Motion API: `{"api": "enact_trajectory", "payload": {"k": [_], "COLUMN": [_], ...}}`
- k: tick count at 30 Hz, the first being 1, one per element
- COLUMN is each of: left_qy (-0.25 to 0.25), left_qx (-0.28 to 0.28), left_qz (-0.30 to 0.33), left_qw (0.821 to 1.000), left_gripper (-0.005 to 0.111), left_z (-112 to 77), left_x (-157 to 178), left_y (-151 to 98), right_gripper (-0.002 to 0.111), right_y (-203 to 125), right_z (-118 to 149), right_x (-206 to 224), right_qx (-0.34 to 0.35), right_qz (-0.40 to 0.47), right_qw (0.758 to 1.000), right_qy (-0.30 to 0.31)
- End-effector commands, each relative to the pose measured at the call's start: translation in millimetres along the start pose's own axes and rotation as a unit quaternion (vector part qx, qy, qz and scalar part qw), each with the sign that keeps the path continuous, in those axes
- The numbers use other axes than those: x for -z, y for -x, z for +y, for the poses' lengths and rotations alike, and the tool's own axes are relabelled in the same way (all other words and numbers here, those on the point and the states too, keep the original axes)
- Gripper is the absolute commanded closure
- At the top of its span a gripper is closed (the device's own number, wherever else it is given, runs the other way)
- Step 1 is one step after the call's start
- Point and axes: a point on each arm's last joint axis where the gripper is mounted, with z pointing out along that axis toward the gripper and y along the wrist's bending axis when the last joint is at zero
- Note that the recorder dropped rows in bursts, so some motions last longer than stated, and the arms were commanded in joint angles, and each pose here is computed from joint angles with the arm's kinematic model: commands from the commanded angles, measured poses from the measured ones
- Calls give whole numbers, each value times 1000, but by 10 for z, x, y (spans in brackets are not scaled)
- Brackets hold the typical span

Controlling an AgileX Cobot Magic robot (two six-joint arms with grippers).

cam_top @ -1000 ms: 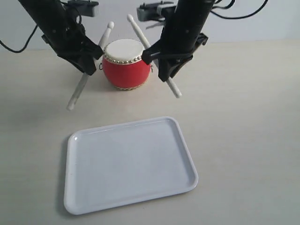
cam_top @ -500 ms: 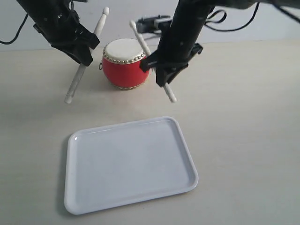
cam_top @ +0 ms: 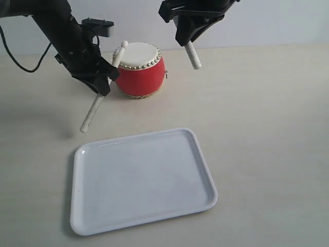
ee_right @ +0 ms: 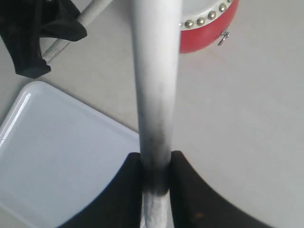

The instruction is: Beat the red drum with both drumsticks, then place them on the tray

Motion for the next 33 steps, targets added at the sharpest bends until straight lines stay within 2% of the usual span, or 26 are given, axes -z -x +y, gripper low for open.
{"api": "enact_trajectory", "payload": {"k": [1,6,10,13,16,18,20,23,25,29,33], "left_qy": [-10,33,43,39,8,-11,5,53,76,117,146], "left_qx": [-7,24,15,11,-7,-14,-10,9,12,26,42], "left_qz": [67,39,-5,-38,-34,-37,-81,-175,-212,-291,-327], "left_qw": [998,998,999,998,999,999,997,983,974,949,933], "left_gripper": [107,107,107,107,107,107,107,107,107,107,107], "left_z": [18,78,-37,-128,-236,-311,-364,-449,-493,-559,-544], "left_x": [-140,13,431,733,801,752,718,828,874,1174,1446], "left_y": [36,193,233,227,99,-86,-342,-765,-1005,-1510,-1839], "right_gripper": [108,108,108,108,108,108,108,108,108,108,108], "right_y": [1,2,2,2,-7,-54,-133,-244,-303,-397,-433], "right_z": [14,14,14,14,10,-3,-16,6,76,439,744], "right_x": [54,55,55,55,42,-22,-125,-268,-356,-543,-668], "right_qx": [2,2,4,5,6,7,12,42,63,133,206], "right_qz": [-4,-5,-5,-5,-2,13,35,66,86,130,154], "right_qw": [1000,1000,1000,1000,1000,1000,999,997,994,982,965], "right_qy": [-1,-1,-1,-1,-2,-3,-1,4,2,-15,-46]}}
